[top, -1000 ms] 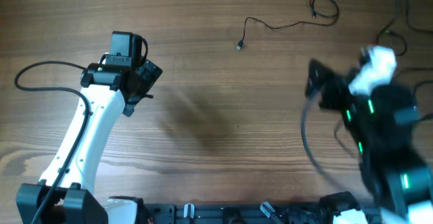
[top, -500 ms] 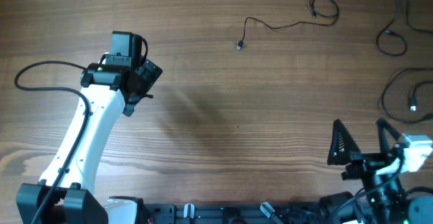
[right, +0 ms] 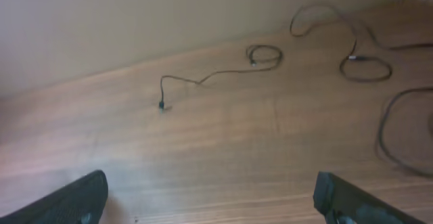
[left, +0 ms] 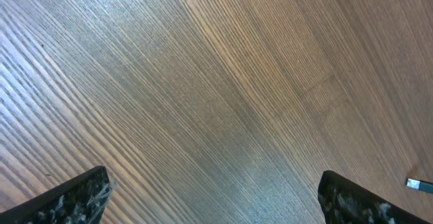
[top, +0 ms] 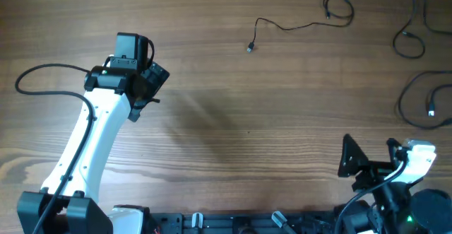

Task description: Untangle cables

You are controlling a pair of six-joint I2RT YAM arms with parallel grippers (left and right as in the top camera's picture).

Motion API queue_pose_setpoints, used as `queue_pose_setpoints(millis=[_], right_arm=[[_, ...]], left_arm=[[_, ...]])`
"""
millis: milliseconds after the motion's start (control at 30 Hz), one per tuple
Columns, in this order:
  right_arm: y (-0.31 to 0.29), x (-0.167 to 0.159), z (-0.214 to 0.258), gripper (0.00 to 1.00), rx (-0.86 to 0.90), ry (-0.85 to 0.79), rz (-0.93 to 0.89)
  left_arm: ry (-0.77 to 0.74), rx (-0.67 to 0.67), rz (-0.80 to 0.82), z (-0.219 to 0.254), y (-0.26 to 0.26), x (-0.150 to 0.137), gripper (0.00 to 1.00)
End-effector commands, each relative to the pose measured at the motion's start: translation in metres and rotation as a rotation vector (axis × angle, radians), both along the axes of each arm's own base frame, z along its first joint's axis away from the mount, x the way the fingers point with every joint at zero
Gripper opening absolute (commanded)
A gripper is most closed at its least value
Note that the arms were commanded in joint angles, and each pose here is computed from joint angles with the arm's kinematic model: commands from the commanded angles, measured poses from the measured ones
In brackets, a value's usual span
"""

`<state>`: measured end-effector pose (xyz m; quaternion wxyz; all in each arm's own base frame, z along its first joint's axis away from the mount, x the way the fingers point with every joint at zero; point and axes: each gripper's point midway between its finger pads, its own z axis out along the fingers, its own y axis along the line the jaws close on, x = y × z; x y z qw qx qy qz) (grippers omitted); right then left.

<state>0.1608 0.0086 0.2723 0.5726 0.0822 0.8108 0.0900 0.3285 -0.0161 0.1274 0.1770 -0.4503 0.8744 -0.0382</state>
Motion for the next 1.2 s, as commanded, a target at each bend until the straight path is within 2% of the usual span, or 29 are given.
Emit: queue_pose_setpoints(millis=[0,200,300,633,933,1100,1167], right_arm=[[-0.015,0.011,-0.005,1.0,-0.008,-0.039,-0.102],[-0.034,0.044,-0.013,1.0,0.021,-0.189,-0.216],[-0.038,0.049,-0.018,1.0,0.035,-0.284,-0.228],[-0.05,0.072,-0.049,1.0,0.035,-0.411,-0.271],[-0.051,0.082,-0.093,1.0,-0.059,-0.352,-0.258],[-0.034,0.085,-0.095,1.0,-0.273,-0.335,-0.116],[-0.034,0.085,-0.095,1.0,-0.285,-0.333,-0.111]], left_arm=[[-0.016,0.005,0.004,0.005,0.002,0.002,1.0],[-0.016,0.005,0.004,0.005,0.002,0.002,1.0],[-0.016,0.005,0.004,0.005,0.002,0.002,1.0],[-0.016,0.005,0.004,0.005,0.002,0.002,1.0],[-0.016,0.005,0.004,0.005,0.002,0.002,1.0],[-0.016,0.005,0.004,0.005,0.002,0.002,1.0],[-0.016,0.005,0.004,0.005,0.002,0.002,1.0]])
